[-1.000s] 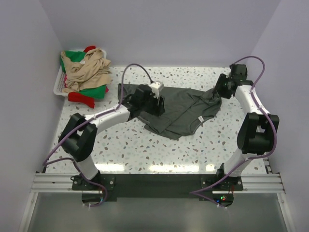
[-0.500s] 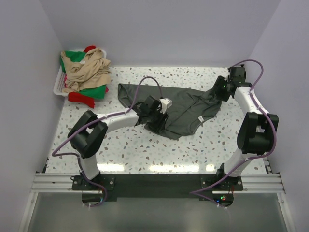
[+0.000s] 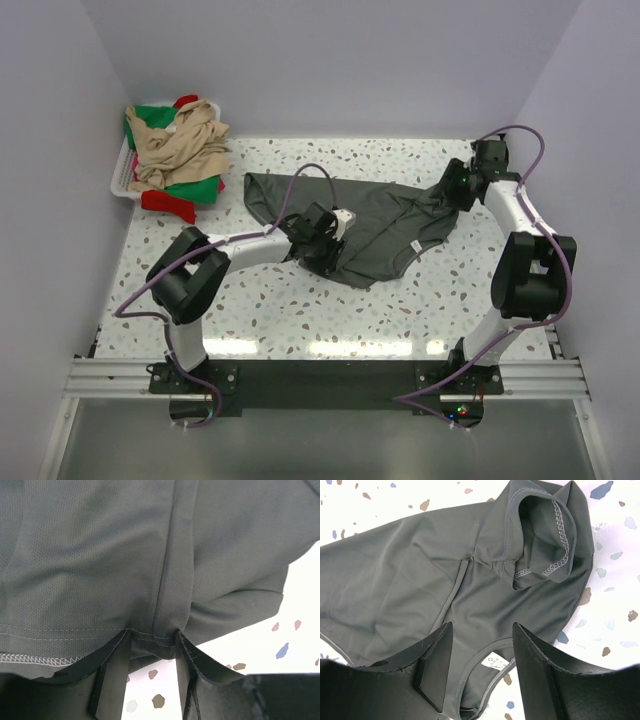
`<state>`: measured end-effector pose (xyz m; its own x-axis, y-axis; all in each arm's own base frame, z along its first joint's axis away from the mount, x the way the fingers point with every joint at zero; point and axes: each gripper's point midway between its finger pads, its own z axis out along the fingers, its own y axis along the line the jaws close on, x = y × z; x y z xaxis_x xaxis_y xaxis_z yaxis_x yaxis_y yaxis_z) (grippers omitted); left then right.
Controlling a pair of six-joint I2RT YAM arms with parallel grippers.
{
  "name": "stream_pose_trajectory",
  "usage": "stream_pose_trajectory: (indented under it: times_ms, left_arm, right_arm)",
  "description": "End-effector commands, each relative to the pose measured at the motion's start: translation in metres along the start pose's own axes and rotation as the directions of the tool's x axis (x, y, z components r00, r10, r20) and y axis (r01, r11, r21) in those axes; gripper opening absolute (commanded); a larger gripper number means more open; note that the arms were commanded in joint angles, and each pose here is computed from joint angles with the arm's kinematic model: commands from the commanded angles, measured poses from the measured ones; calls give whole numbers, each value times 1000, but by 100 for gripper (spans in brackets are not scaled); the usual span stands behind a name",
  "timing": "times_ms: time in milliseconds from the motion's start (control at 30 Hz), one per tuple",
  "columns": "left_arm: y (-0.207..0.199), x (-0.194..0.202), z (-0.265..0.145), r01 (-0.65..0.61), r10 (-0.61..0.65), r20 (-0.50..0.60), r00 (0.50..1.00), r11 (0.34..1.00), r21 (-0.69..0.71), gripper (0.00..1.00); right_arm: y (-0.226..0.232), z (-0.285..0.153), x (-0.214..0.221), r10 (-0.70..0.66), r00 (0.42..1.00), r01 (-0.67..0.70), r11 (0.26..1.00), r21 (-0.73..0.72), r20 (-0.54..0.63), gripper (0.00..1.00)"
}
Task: Fold and stack the t-shirts
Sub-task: Flatten the tshirt out
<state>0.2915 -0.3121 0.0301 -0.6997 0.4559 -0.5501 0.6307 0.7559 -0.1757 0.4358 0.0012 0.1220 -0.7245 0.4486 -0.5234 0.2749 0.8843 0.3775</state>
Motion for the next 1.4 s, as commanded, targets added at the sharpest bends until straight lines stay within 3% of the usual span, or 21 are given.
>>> stream_pose_trajectory:
  times_ms: [0,100,400,467,600,767,867,1000,1100,1367]
  left_arm:
    - [3,-10,5,-12,13,18,1000,1000,-25,44]
    - [3,-10,7,-13,13,19,1000,1000,-21,39]
    - [9,-24,-12,6,-1,70,998,997,-78,3]
    - [15,-38,-28,28,-13,118,993,992,-125,1]
    - [38,-60,-72,119,-56,224,973,953,-277,0]
    - [52,-83,-124,243,-124,360,925,921,-305,0]
    - [74,-74,-142,305,-162,372,914,880,-365,0]
    - [125,-45,-174,402,-202,402,893,758,-513,0]
    - [148,-25,-193,454,-227,434,872,708,-540,0]
    - [157,-5,-187,417,-223,386,895,724,-550,0]
  right_arm:
    - [9,-10,-12,0,999,2,999,-36,51,55]
    - [9,-11,-11,0,999,2,999,-37,51,55]
    - [8,-12,-15,-4,998,6,1000,-26,63,55]
    - [4,-10,-18,-5,998,6,1000,-6,68,55]
    - [-3,-6,-24,-2,998,1,1000,15,64,56]
    - [-12,1,-26,10,999,-12,999,41,52,56]
    - [-18,8,-22,18,999,-20,998,53,37,56]
    - [-23,9,-29,36,998,-39,998,53,43,56]
    - [-20,6,-38,41,997,-44,998,38,58,56]
    - [7,18,-29,37,999,-37,992,-120,-2,54]
